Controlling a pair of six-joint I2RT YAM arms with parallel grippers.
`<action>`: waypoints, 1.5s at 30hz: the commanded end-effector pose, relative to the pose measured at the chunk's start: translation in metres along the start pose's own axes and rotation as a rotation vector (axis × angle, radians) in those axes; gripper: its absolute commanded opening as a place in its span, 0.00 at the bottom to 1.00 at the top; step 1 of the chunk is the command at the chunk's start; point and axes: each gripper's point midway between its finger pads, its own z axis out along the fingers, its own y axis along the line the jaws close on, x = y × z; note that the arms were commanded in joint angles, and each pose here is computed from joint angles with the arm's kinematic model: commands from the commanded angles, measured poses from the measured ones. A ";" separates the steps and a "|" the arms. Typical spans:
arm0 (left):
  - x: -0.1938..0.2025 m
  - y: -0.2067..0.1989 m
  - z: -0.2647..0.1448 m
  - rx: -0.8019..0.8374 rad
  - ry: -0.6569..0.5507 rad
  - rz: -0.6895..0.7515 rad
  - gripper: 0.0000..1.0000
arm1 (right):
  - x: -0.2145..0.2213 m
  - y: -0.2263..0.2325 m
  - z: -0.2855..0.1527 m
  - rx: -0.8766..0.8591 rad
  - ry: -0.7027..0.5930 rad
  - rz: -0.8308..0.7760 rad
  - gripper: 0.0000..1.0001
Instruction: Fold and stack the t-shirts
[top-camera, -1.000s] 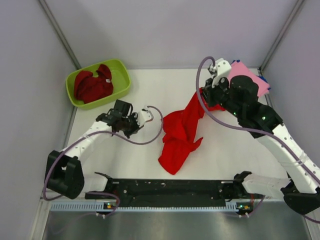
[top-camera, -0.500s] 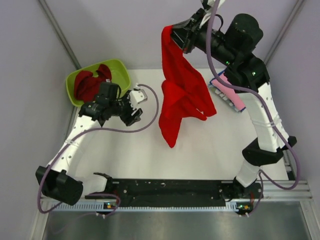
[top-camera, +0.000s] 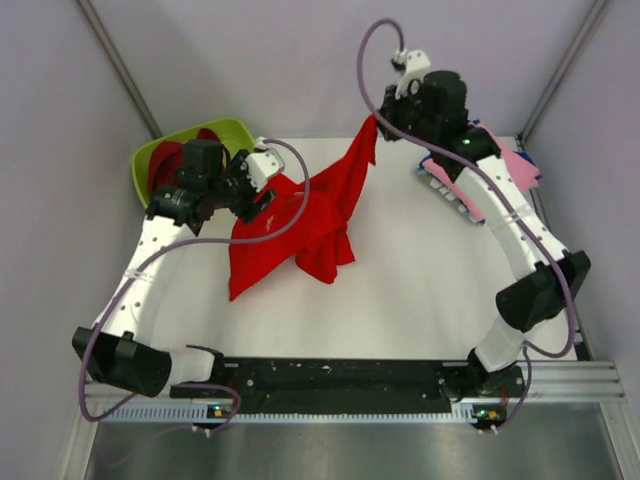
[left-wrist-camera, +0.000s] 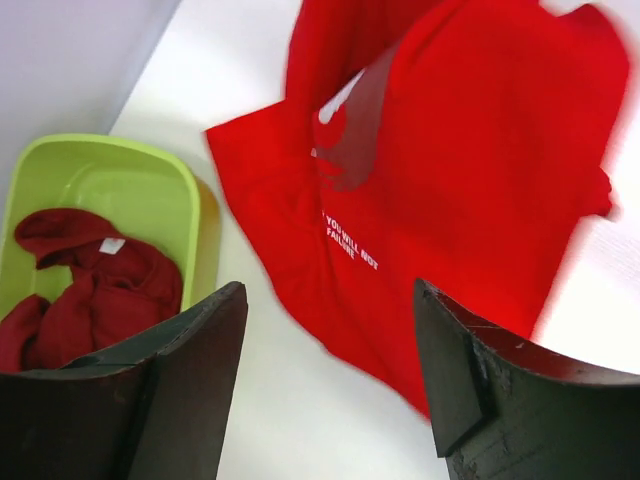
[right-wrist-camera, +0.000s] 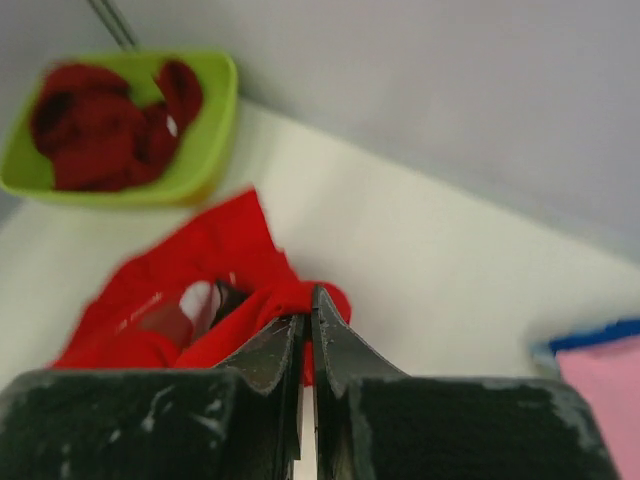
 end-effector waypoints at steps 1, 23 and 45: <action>0.029 -0.027 0.037 0.091 0.070 0.044 0.71 | 0.083 -0.032 0.017 0.092 0.198 -0.028 0.00; 0.243 -0.126 0.059 0.388 0.605 0.296 0.74 | 0.126 -0.083 0.129 0.165 0.260 -0.091 0.84; 0.184 -0.069 0.072 0.051 0.436 0.086 0.00 | 0.381 0.014 0.013 0.095 0.783 0.179 0.64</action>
